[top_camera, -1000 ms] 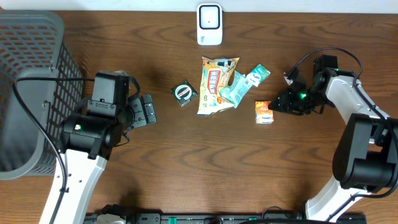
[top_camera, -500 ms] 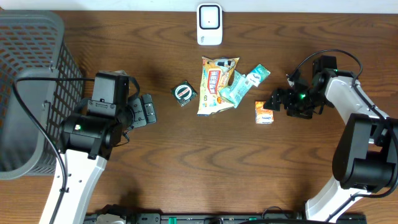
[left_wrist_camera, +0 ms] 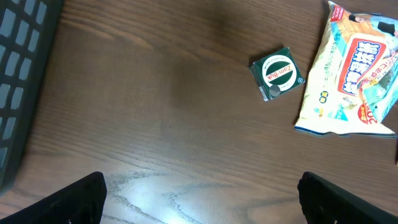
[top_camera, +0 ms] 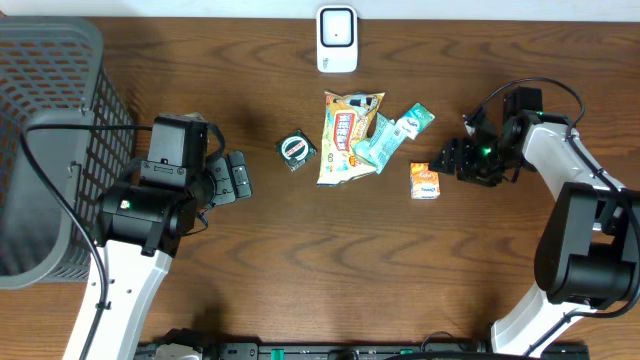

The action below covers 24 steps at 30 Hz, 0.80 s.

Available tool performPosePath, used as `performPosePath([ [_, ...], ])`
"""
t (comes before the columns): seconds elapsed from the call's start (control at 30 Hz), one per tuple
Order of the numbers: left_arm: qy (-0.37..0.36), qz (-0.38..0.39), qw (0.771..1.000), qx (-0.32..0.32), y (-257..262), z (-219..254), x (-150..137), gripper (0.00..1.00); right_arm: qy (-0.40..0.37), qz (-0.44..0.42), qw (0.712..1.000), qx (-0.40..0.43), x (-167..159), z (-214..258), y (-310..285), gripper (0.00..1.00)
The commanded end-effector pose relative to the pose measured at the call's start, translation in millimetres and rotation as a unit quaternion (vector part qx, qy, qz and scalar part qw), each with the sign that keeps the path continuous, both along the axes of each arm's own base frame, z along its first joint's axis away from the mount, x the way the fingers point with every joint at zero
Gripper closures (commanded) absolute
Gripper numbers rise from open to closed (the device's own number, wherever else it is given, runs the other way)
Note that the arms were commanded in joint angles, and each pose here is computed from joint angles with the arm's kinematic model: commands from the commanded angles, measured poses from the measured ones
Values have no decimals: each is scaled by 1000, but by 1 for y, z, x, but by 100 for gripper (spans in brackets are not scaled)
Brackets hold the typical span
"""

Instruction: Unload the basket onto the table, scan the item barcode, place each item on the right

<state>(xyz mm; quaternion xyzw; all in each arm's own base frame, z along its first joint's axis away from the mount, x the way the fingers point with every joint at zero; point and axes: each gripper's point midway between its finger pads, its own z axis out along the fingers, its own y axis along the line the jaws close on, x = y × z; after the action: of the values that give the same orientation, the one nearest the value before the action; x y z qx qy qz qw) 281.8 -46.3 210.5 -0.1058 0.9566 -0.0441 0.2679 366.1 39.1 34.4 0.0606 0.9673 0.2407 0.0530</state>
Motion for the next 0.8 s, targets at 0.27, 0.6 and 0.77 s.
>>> performPosePath([
  [0.27, -2, 4, 1000, -4, 0, 2, 2, 2, -1, 31, 999, -22, -4, -1, 18, 41],
  [0.6, -2, 4, 1000, -4, 0, 2, 2, 2, -3, 30, 999, -34, -2, -3, 19, 47],
  [0.77, -2, 4, 1000, -4, 0, 2, 2, 2, -8, 41, 999, -35, -2, -3, 27, 48],
])
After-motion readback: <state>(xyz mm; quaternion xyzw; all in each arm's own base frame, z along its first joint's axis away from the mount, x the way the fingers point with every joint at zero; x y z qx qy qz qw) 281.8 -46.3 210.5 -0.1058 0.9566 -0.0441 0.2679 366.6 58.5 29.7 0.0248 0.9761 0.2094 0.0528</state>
